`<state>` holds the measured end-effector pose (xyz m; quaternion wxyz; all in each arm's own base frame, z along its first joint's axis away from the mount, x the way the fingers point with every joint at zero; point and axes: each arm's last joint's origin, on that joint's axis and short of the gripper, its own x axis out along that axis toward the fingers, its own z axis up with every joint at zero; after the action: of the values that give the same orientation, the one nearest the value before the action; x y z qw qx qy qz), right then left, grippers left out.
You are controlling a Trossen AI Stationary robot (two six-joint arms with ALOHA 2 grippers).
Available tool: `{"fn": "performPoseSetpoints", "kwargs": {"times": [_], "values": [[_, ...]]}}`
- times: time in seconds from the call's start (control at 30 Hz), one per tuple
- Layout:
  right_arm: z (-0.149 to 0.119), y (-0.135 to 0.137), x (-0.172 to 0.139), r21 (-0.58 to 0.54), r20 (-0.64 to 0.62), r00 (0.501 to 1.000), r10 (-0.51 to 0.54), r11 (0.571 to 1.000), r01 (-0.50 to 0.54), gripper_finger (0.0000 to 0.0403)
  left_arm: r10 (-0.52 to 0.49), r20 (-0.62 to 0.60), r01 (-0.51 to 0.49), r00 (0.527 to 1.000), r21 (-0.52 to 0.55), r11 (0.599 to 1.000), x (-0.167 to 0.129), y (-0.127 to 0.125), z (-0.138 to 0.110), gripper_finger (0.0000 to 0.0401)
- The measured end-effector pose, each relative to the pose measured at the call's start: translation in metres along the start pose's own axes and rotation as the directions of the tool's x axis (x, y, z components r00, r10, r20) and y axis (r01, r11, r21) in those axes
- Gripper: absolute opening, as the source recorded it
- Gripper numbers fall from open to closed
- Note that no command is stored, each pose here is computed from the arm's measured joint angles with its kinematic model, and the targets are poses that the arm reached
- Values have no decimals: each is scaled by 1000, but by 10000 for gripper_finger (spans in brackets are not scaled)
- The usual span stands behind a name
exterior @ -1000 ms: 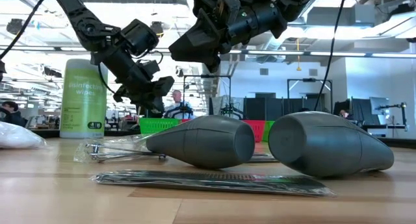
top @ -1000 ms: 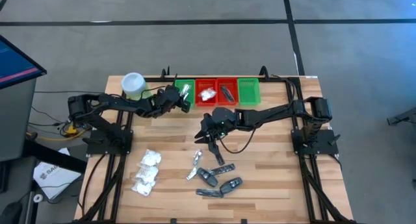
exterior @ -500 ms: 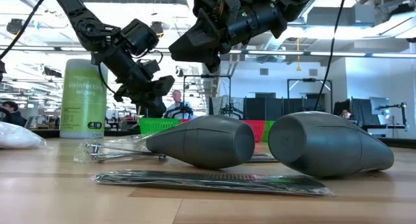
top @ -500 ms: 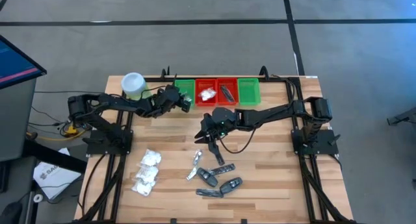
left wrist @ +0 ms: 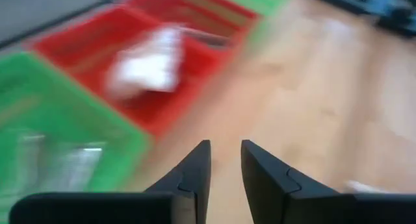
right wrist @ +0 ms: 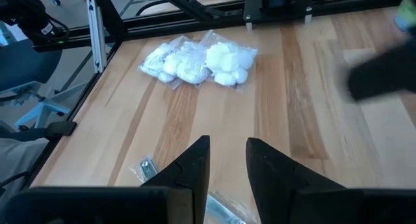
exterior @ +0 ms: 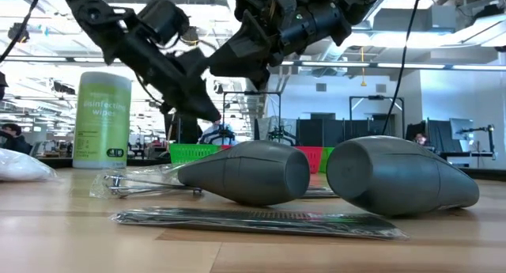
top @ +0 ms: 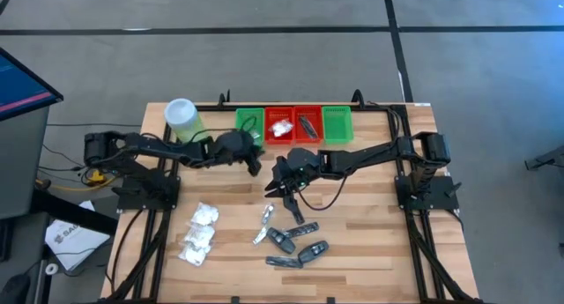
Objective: Pick & Place Travel size toiletries
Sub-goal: Put the black deodorant into the right green bin
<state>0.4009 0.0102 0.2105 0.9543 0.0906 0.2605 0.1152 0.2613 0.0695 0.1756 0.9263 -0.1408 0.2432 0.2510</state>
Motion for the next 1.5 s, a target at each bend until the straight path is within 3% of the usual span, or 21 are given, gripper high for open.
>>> {"fn": "performPoseSetpoints", "kwargs": {"times": [0.33, 0.8, 1.0, 1.13, 1.27, 1.5], "values": [[-15, 15, 3, 15, -135, 991, 21, 1000, -19, 93, -195, -43, 198, 980, 92, 976, -18, -51, -16, 76], [-40, 91, 11, 56, -285, 946, 153, 988, -143, 93, -353, -100, 364, 930, 140, 921, -42, -95, -38, 76], [-47, 130, 19, 27, -235, 942, 240, 970, -240, 93, -395, -119, 410, 911, 162, 898, -50, -107, -45, 76], [-55, 150, 35, 65, -161, 939, 304, 953, -297, 93, -409, -125, 425, 904, 166, 890, -53, -110, -48, 76], [-60, 153, 45, 152, -195, 933, 302, 949, -276, 93, -416, -128, 434, 900, 170, 885, -55, -112, -49, 76], [-55, 158, 46, 163, -225, 929, 294, 951, -261, 100, -417, -127, 433, 900, 148, 889, -55, -112, -49, 76]]}}
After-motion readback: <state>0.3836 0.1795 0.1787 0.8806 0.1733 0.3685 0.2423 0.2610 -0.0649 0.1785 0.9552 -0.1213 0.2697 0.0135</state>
